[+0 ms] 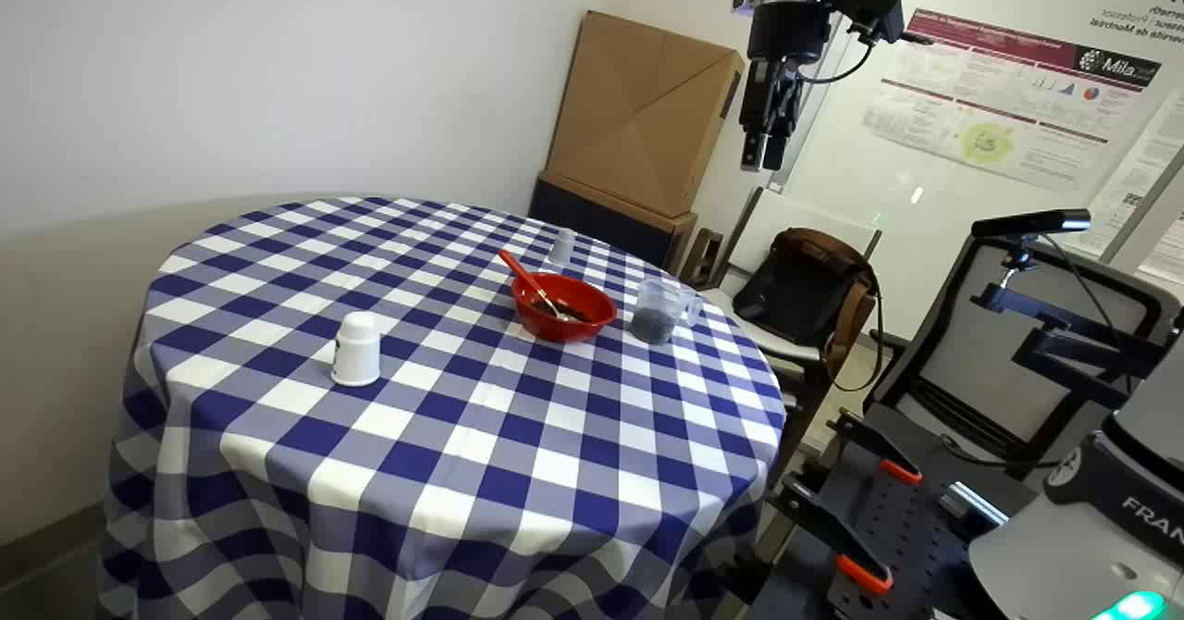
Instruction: Pour some contents of the jug into the red bowl
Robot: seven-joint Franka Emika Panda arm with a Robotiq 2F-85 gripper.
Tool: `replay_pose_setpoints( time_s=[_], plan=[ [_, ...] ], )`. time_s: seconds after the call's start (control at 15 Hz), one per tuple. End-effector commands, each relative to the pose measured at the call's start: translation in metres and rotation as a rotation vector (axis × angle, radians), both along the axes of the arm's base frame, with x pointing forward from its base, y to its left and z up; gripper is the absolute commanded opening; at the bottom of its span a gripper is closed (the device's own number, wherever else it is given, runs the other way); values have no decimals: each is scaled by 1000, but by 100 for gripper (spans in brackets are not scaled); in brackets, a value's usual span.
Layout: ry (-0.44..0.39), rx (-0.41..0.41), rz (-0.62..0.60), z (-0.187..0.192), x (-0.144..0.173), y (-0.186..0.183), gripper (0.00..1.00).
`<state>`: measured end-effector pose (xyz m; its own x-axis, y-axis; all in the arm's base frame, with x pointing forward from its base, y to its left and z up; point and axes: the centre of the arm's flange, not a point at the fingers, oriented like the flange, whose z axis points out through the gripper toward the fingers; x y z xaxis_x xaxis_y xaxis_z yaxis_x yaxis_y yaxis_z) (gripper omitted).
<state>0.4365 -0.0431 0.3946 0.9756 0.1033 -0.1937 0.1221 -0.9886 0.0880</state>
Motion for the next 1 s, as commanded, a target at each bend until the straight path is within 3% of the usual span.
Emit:
replay_pose_setpoints(
  time_s=[0.0, 0.2, 0.6, 0.93],
  plan=[
    [0, 0, 0, 0, 0, 0, 100],
    [29, -11, 124, -4, 12, -12, 100],
    [78, -110, 328, -16, 57, -57, 100],
    [165, -89, 449, -43, 99, -104, 100]
  ],
)
